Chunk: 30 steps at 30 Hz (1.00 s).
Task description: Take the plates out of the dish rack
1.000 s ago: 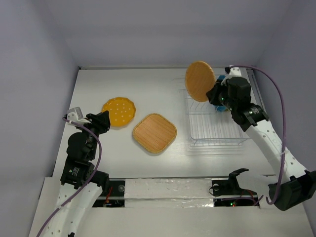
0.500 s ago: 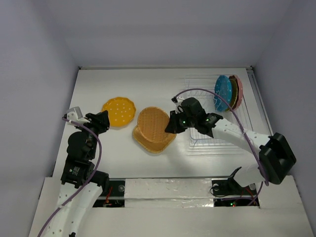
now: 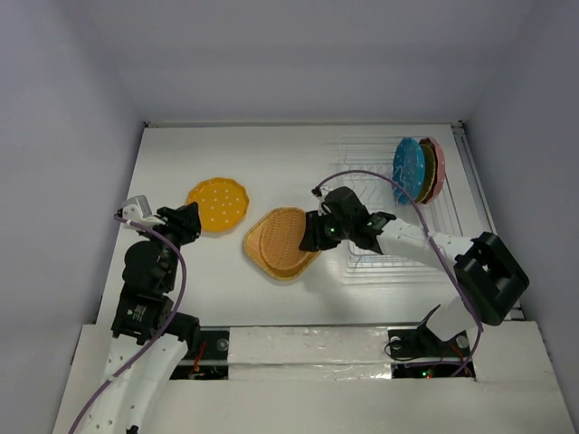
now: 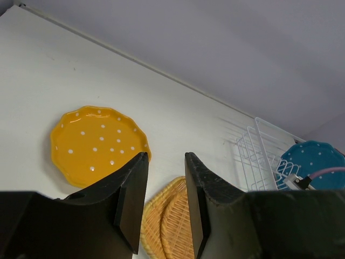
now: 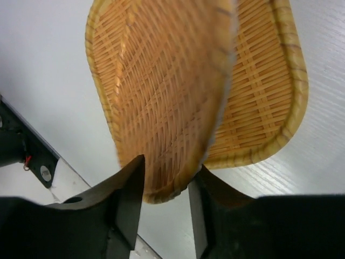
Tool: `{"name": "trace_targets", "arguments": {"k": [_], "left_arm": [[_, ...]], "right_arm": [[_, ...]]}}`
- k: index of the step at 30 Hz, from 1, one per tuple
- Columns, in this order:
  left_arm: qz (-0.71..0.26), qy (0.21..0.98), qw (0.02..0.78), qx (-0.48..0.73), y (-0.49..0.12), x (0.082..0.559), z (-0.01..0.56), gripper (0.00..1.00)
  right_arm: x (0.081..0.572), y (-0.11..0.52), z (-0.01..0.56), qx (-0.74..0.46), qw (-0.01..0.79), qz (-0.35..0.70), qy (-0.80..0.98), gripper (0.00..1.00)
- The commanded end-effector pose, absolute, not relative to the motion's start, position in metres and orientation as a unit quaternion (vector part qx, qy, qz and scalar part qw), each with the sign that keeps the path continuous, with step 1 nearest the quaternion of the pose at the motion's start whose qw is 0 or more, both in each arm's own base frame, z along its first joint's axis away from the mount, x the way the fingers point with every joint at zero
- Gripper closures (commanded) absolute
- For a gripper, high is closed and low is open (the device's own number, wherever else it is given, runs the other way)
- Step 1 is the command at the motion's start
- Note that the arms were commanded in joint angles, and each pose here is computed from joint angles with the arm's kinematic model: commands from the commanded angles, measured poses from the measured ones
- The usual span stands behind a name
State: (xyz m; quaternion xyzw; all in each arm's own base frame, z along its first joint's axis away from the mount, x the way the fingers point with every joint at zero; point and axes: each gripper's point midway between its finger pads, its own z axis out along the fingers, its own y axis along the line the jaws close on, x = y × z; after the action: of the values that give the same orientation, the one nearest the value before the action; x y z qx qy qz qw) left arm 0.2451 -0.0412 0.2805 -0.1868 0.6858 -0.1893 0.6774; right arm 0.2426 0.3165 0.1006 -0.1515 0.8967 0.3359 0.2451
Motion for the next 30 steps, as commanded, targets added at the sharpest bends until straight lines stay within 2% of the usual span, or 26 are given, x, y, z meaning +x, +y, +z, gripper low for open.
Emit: {"name": "trace_targets", "arguments": {"k": [1, 2, 3, 9, 16, 17, 19, 20, 21, 22, 25, 30], "left_arm": [[-0.192, 0.676, 0.687, -0.185, -0.041, 0.248, 0.286, 0.7], [-0.192, 0.675, 0.688, -0.185, -0.041, 0.248, 0.287, 0.69], [-0.193, 0.673, 0.689, -0.185, -0.041, 0.248, 0.288, 0.69], [-0.193, 0.673, 0.69, -0.185, -0.041, 0.247, 0.288, 0.69], [-0.194, 0.672, 0.691, -0.185, -0.041, 0.246, 0.289, 0.69], [-0.194, 0.671, 0.691, -0.185, -0.04, 0.246, 0.289, 0.69], [-0.195, 0.669, 0.692, -0.185, -0.04, 0.246, 0.29, 0.69], [-0.195, 0.669, 0.692, -0.185, -0.04, 0.246, 0.29, 0.69], [-0.196, 0.668, 0.693, -0.186, -0.04, 0.245, 0.291, 0.69], [-0.196, 0.668, 0.693, -0.185, -0.04, 0.245, 0.291, 0.69], [-0.196, 0.668, 0.693, -0.185, -0.04, 0.245, 0.291, 0.72], [-0.196, 0.667, 0.694, -0.185, -0.04, 0.244, 0.292, 0.91]], "right_arm": [[0.251, 0.321, 0.104, -0.157, 0.27, 0.335, 0.889, 0.56], [0.25, 0.318, 0.101, -0.159, 0.268, 0.329, 0.891, 0.51], [0.246, 0.317, 0.099, -0.162, 0.266, 0.323, 0.894, 0.42], [0.242, 0.307, 0.101, -0.165, 0.273, 0.278, 0.906, 0.25], [0.238, 0.308, 0.141, -0.175, 0.306, 0.268, 0.897, 0.24], [0.238, 0.309, 0.149, -0.177, 0.311, 0.275, 0.892, 0.27], [0.237, 0.317, 0.175, -0.188, 0.329, 0.306, 0.874, 0.41], [0.238, 0.319, 0.186, -0.189, 0.341, 0.315, 0.865, 0.55], [0.245, 0.315, 0.2, -0.179, 0.366, 0.311, 0.859, 0.87], [0.253, 0.312, 0.216, -0.168, 0.39, 0.301, 0.854, 0.98], [0.296, 0.263, 0.245, -0.092, 0.466, 0.201, 0.857, 1.0], [0.343, 0.149, 0.265, 0.038, 0.516, 0.016, 0.855, 1.0]]}}
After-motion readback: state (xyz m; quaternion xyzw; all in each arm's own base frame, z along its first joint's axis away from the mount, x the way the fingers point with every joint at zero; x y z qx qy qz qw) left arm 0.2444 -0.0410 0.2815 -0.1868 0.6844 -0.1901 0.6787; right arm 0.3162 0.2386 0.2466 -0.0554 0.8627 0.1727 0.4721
